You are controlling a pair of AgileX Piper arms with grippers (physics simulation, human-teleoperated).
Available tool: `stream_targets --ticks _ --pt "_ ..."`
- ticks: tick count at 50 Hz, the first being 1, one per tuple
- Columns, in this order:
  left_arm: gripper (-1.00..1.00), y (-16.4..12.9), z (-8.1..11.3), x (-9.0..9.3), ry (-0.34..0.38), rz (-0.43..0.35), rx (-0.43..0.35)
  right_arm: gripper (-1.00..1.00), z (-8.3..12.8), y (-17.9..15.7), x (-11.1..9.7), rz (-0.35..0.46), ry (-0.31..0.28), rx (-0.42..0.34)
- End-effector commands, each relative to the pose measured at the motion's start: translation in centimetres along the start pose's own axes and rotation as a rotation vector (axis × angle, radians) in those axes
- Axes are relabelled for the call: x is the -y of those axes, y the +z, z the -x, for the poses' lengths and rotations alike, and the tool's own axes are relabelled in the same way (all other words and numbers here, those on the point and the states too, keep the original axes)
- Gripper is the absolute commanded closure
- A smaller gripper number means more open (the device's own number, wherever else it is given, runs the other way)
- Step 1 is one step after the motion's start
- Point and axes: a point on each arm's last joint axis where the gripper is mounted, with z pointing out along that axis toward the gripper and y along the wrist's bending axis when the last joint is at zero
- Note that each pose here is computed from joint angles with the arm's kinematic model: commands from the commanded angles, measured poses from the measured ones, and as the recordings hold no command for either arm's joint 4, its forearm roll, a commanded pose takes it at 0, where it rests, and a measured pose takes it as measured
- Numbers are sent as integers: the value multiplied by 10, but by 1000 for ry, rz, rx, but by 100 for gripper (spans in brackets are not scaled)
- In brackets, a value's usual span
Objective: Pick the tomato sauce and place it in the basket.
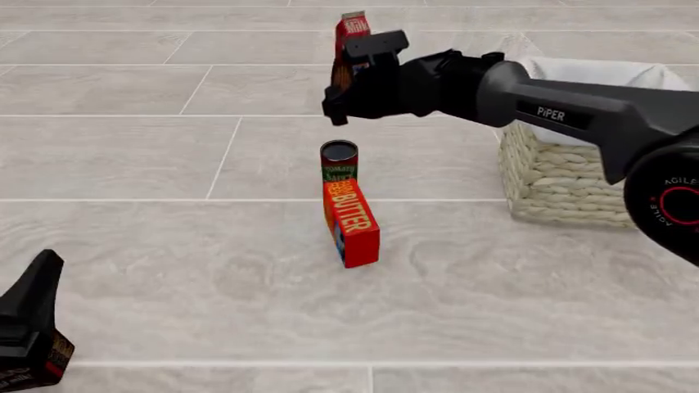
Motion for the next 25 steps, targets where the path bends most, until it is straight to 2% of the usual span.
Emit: stream_targets --ticks 1,25 --pt "-100 0 0 0 0 0 0 -100 -7 7 0 0 3 -14" --pt "-100 0 0 0 0 0 0 -100 -18 22 0 -1 11 -38"
